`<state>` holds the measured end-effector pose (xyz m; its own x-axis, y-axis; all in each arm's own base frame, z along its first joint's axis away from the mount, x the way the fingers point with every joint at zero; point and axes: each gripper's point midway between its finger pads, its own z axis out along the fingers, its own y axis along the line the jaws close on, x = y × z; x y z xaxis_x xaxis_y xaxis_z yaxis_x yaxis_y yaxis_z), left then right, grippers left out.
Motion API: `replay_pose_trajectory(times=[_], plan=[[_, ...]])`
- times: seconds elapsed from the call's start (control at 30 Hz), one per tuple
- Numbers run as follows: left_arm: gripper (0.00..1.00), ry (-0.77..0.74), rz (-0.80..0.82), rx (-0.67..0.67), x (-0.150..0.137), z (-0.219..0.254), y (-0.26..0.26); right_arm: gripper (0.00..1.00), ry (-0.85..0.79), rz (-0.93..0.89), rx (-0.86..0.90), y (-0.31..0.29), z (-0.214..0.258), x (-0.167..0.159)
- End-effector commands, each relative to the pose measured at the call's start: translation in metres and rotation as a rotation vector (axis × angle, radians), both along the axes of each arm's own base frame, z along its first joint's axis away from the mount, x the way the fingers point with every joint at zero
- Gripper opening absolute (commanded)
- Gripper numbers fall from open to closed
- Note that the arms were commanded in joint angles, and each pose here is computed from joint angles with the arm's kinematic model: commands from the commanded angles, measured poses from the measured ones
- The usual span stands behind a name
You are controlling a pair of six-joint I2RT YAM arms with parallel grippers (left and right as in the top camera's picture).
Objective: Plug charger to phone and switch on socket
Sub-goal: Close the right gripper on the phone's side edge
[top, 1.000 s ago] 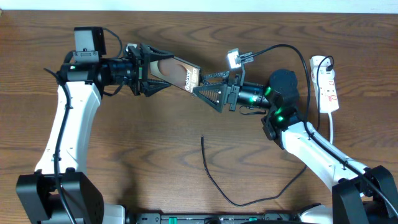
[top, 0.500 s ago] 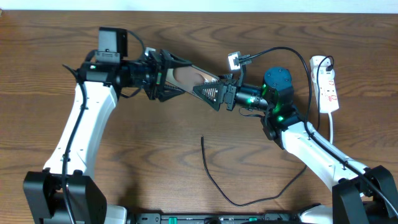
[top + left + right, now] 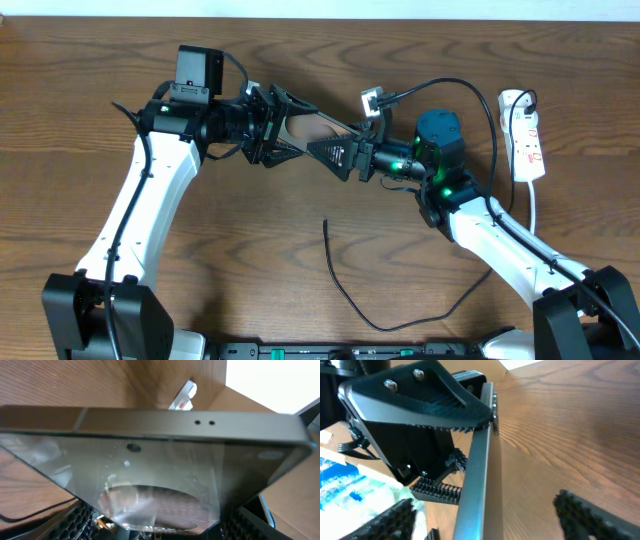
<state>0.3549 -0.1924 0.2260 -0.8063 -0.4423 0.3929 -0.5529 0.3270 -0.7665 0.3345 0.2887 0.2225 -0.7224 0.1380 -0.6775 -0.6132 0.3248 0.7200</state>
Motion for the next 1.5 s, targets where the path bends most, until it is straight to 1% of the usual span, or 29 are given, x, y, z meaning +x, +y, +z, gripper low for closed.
replay_pose_trajectory(times=[0.0, 0.07, 0.23, 0.37, 0.53, 0.6, 0.7, 0.87, 1.03, 1.13, 1.27, 1.3, 1.37, 1.43, 1.47], plan=[[0.07, -0.045, -0.026, -0.032, -0.0051, 0.0209, -0.0061, 0.80, -0.053, 0.003, -0.019, 0.0036, 0.0040, 0.0011], [0.07, -0.042, -0.024, -0.032, -0.0052, 0.0208, -0.0061, 0.72, -0.057, 0.000, -0.020, 0.0034, 0.0042, 0.0017], [0.07, -0.041, -0.024, -0.033, -0.0052, 0.0209, -0.0062, 0.58, -0.058, -0.004, -0.020, 0.0032, 0.0043, 0.0023], [0.07, -0.041, -0.024, -0.033, -0.0052, 0.0208, -0.0061, 0.43, -0.060, -0.004, -0.018, 0.0033, 0.0049, 0.0024], [0.07, -0.042, -0.024, -0.033, -0.0051, 0.0209, -0.0061, 0.33, -0.063, 0.006, -0.014, 0.0070, 0.0063, -0.0006], [0.07, -0.042, -0.024, -0.033, -0.0051, 0.0209, -0.0061, 0.31, -0.067, 0.015, -0.012, 0.0100, 0.0071, -0.0030], [0.07, -0.042, -0.024, -0.033, -0.0051, 0.0209, -0.0061, 0.17, -0.079, 0.021, -0.006, 0.0125, 0.0097, -0.0046], [0.07, -0.042, -0.024, -0.032, -0.0051, 0.0209, -0.0061, 0.10, -0.080, 0.022, -0.005, 0.0128, 0.0099, -0.0048], [0.07, -0.042, -0.025, -0.032, -0.0052, 0.0208, -0.0061, 0.08, -0.080, 0.022, -0.005, 0.0128, 0.0099, -0.0048], [0.07, -0.043, -0.025, -0.032, -0.0051, 0.0209, -0.0061, 0.02, -0.081, 0.022, -0.005, 0.0128, 0.0099, -0.0048], [0.07, -0.043, -0.024, -0.032, -0.0051, 0.0208, -0.0061, 0.01, -0.081, 0.022, -0.005, 0.0128, 0.0099, -0.0048], [0.09, -0.042, -0.024, -0.032, -0.0051, 0.0208, -0.0061, 0.01, -0.080, 0.023, -0.005, 0.0128, 0.0099, -0.0049], [0.27, -0.043, -0.025, -0.032, -0.0051, 0.0208, -0.0061, 0.01, -0.081, 0.023, -0.005, 0.0128, 0.0100, -0.0049], [0.36, -0.043, -0.025, -0.032, -0.0051, 0.0208, -0.0061, 0.01, -0.081, 0.022, -0.005, 0.0128, 0.0099, -0.0048], [0.46, -0.043, -0.025, -0.032, -0.0051, 0.0208, -0.0061, 0.01, -0.081, 0.022, -0.005, 0.0128, 0.0099, -0.0048]])
